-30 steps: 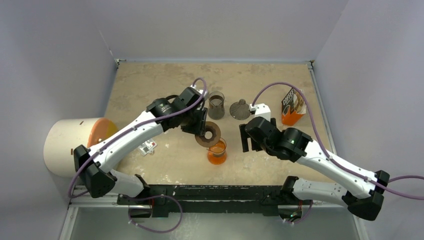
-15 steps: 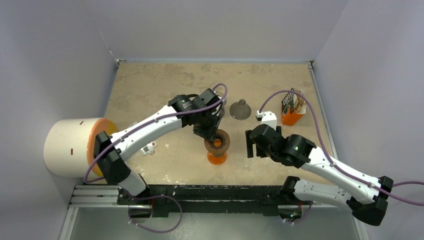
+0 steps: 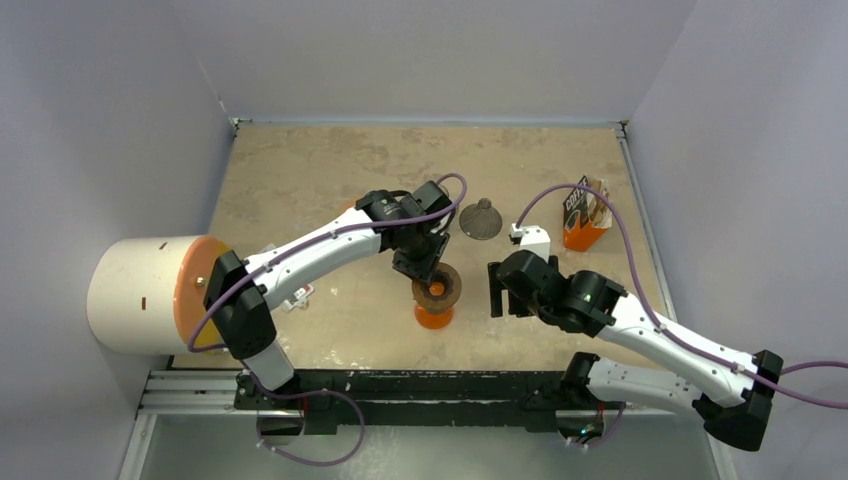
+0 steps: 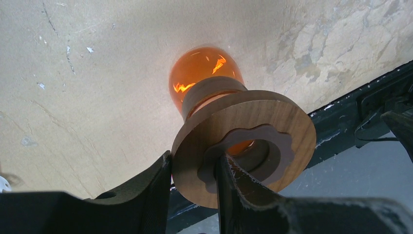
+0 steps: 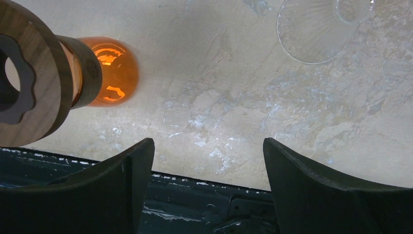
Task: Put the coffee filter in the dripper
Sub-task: Place the dripper holder onto the coffee server.
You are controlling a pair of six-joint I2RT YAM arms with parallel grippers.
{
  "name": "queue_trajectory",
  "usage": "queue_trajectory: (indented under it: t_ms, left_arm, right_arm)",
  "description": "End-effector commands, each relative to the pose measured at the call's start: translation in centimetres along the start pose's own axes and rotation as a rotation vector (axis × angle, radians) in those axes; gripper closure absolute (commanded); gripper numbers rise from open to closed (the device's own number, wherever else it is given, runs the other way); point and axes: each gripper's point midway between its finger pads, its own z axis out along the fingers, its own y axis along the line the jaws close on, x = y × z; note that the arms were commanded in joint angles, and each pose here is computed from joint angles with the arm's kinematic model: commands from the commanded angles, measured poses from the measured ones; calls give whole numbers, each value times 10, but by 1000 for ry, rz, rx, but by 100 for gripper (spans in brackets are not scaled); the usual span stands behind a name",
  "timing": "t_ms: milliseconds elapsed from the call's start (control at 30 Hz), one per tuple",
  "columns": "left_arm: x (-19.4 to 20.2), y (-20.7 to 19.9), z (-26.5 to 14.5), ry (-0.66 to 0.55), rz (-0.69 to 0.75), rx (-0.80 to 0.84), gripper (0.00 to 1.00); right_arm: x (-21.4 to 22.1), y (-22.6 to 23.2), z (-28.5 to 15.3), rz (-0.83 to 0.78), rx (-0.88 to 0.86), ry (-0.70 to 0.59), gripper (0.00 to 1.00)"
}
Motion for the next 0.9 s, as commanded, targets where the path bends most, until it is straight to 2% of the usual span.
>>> queue_trajectory:
  t_ms: [0, 867]
  left_arm:
    - [-10, -6, 0, -31, 14, 24, 100]
    - [6, -5, -13, -19, 16, 20, 100]
  right_arm:
    - [-1, 3, 2, 13, -1, 1, 15]
    - [2, 8, 8, 3, -2, 19, 16]
